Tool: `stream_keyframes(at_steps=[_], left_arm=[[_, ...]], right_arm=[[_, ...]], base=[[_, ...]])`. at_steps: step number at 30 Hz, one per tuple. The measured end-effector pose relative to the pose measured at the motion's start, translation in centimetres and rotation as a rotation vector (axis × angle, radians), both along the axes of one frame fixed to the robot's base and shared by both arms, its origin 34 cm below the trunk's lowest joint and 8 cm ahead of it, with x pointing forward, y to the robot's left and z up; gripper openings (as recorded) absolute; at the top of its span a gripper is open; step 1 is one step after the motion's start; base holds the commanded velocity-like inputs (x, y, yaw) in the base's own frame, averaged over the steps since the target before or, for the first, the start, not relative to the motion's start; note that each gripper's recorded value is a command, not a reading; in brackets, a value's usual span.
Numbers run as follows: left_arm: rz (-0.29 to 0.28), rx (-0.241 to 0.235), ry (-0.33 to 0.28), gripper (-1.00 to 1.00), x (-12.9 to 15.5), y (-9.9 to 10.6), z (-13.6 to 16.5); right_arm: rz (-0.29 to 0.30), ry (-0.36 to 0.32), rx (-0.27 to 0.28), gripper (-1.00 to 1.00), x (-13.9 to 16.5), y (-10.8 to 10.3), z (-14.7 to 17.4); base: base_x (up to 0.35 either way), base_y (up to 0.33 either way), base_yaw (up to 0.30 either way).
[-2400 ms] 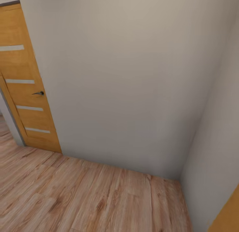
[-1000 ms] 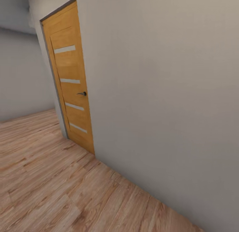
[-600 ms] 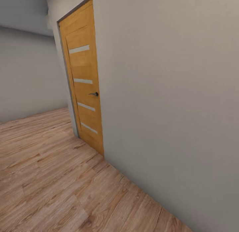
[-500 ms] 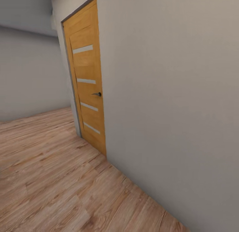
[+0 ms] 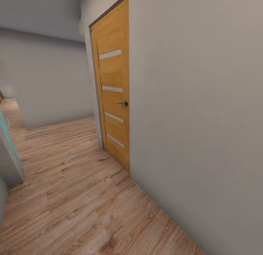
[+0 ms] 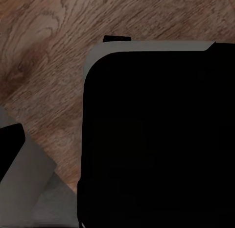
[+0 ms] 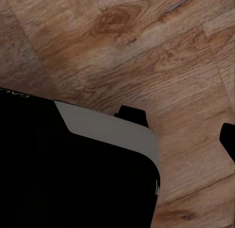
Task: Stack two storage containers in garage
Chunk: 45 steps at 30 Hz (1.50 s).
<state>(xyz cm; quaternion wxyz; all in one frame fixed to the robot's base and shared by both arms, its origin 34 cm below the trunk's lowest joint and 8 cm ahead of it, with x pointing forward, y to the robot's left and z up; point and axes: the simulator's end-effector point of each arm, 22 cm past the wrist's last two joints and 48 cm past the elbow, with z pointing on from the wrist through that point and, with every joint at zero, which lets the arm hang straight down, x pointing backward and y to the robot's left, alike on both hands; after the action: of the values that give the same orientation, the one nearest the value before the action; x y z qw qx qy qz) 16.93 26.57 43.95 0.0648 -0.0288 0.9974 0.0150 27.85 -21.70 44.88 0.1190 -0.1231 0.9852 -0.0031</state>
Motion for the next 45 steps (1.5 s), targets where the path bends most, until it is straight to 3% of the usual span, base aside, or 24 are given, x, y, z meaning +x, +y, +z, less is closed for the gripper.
stream_keyframes(at_steps=[45], left_arm=[[0.0, 0.001, 0.017, 1.0, -0.68, 0.1, -0.04]], right_arm=[[0.0, 0.016, 0.0, 1.0, -0.6, -0.04, -0.22]], base=[[0.004, 0.0, 0.257]])
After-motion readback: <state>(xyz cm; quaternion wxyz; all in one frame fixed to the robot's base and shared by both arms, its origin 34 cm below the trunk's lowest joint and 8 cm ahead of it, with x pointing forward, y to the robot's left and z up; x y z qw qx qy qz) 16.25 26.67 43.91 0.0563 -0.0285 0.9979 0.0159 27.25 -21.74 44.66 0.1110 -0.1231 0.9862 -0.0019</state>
